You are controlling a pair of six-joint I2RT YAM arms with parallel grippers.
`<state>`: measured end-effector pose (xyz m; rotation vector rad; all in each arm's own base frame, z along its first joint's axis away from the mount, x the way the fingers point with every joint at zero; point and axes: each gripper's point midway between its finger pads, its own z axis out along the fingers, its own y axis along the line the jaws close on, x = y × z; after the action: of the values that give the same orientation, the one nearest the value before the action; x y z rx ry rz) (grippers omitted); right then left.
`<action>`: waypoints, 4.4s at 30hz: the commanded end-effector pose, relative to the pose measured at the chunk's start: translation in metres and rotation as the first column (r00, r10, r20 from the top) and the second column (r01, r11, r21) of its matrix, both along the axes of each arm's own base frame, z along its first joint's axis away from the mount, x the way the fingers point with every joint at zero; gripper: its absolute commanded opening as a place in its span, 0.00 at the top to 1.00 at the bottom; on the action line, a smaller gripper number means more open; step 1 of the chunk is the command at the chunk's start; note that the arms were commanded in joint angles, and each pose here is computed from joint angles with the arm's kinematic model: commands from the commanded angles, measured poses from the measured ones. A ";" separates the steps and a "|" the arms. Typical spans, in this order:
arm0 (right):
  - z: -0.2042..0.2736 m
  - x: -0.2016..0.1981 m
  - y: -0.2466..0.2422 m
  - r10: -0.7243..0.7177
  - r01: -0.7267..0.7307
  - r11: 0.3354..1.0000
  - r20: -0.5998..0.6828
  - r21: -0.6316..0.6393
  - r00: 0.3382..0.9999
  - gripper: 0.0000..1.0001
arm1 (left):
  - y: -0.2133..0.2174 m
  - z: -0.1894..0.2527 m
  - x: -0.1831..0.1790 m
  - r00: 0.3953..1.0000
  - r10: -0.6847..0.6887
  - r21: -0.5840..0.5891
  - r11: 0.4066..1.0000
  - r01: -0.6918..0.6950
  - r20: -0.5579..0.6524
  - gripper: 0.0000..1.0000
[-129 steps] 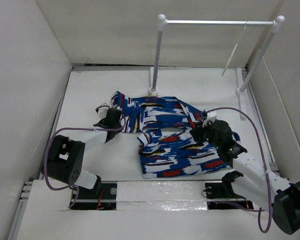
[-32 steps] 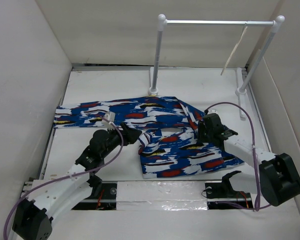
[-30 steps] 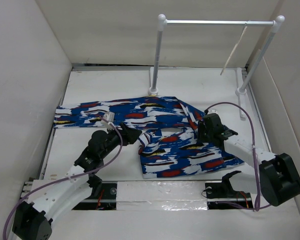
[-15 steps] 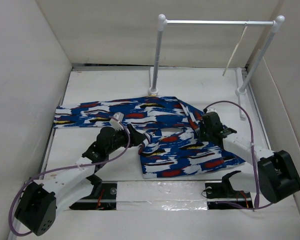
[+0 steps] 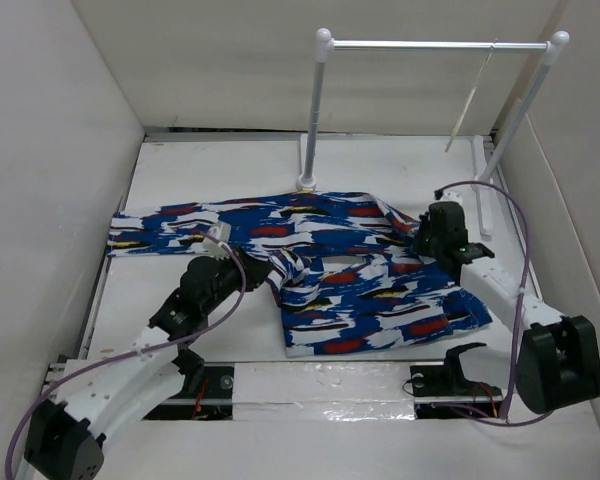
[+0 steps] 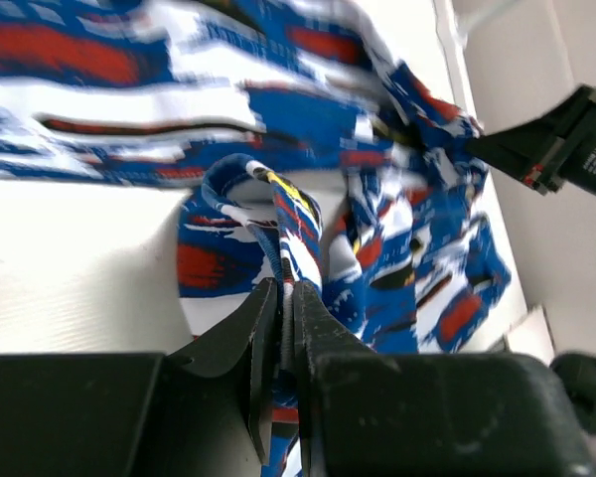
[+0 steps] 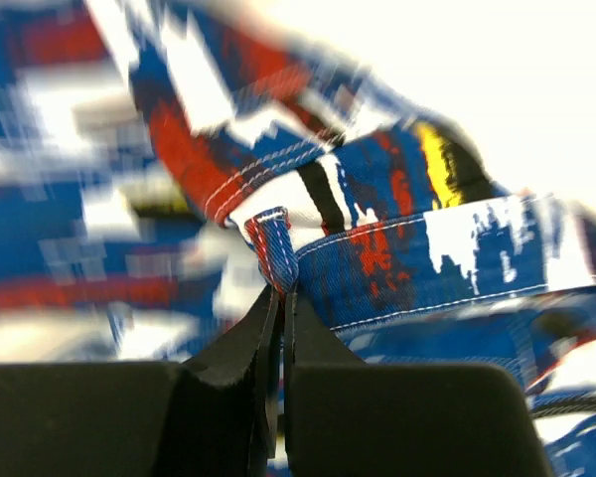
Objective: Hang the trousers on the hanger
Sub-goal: Flatten out the trousers at the center of the board, then fold the trousers at the center of the board.
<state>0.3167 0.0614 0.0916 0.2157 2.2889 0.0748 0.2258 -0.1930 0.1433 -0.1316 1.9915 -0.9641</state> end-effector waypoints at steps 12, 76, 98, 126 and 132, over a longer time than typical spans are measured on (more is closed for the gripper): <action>0.097 0.110 -0.128 -0.424 0.436 0.899 0.334 0.041 0.842 1.00 | 0.141 0.161 -0.041 0.814 0.540 -0.153 0.842 -0.518 0.216 1.00; 0.003 0.055 0.007 0.128 -0.179 0.939 0.186 0.292 0.974 0.43 | 0.204 0.212 -0.071 0.656 0.647 -0.129 0.743 -0.657 0.389 1.00; -0.002 -0.101 -0.155 -0.594 0.555 0.787 0.086 0.269 0.800 0.36 | 0.183 0.220 -0.083 0.667 0.529 -0.178 0.834 -0.522 0.524 1.00; 0.077 -0.112 -0.189 -0.659 0.642 0.751 0.218 0.150 0.720 1.00 | 0.200 0.222 -0.092 0.633 0.599 -0.229 0.789 -0.570 0.491 1.00; 0.111 -0.131 -0.175 -0.629 0.617 0.774 0.300 0.146 0.717 1.00 | 0.219 0.231 -0.099 0.574 0.665 -0.274 0.734 -0.622 0.478 1.00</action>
<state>0.2020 -0.1088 0.2028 0.8909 1.7379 -0.1131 0.1454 0.0055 0.3456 -0.4625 1.3297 -0.4644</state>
